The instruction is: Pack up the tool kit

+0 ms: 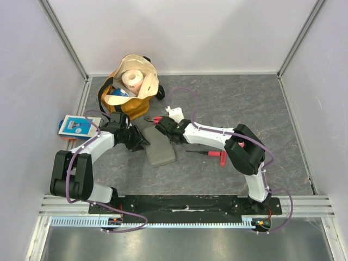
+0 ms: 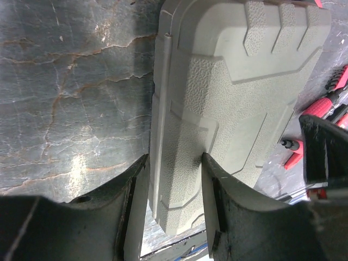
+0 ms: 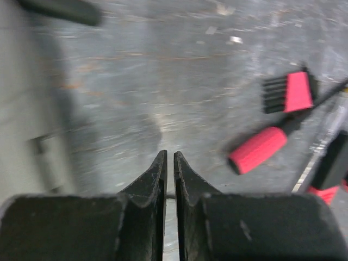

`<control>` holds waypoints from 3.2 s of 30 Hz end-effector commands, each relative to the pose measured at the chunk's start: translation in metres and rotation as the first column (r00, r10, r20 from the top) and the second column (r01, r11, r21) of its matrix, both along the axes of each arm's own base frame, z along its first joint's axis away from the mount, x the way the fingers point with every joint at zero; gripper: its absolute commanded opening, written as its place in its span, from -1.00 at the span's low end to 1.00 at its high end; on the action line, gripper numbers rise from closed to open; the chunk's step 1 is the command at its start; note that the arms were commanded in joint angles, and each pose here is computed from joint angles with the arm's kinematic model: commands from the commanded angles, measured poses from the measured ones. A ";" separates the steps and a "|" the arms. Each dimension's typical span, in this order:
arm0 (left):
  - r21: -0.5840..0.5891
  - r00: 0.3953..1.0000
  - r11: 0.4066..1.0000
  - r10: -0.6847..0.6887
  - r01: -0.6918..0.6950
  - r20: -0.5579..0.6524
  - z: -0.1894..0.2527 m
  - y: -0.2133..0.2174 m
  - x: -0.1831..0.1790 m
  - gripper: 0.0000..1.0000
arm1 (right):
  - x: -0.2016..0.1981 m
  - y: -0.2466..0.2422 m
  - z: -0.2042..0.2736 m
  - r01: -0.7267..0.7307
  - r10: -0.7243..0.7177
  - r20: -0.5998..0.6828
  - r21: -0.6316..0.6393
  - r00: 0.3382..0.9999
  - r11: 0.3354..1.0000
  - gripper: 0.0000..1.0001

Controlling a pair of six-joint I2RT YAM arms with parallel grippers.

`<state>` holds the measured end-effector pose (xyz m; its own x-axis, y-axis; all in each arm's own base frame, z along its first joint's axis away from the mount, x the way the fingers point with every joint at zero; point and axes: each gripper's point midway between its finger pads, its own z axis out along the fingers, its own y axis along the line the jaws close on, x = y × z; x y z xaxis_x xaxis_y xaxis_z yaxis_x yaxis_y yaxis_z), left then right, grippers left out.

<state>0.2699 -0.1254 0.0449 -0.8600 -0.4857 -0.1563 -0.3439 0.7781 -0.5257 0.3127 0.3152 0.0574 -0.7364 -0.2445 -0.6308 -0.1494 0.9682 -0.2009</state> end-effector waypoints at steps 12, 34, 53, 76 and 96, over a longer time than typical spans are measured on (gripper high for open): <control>0.128 0.994 0.992 0.012 0.002 -0.107 -0.025 0.026 -0.025 0.18 | 0.022 0.003 0.063 -0.133 0.130 0.038 0.122 0.991 0.984 -0.32; 0.095 0.993 0.991 -0.090 0.097 -0.076 -0.025 0.017 -0.015 0.20 | 0.000 0.034 0.013 -0.284 0.339 -0.078 0.394 0.937 0.874 0.07; 0.095 0.992 0.991 -0.091 0.100 -0.088 -0.028 0.017 -0.017 0.18 | 0.025 0.005 -0.004 -0.227 0.260 -0.069 0.308 0.963 0.924 0.01; 0.087 0.992 0.992 -0.089 0.096 -0.084 -0.025 0.015 -0.015 0.18 | 0.027 0.033 0.046 -0.289 0.319 0.007 0.443 0.948 0.849 0.06; 0.087 0.992 0.992 -0.088 0.096 -0.090 -0.027 0.015 -0.012 0.18 | 0.017 0.039 0.016 -0.307 0.374 -0.065 0.451 0.925 0.838 -0.14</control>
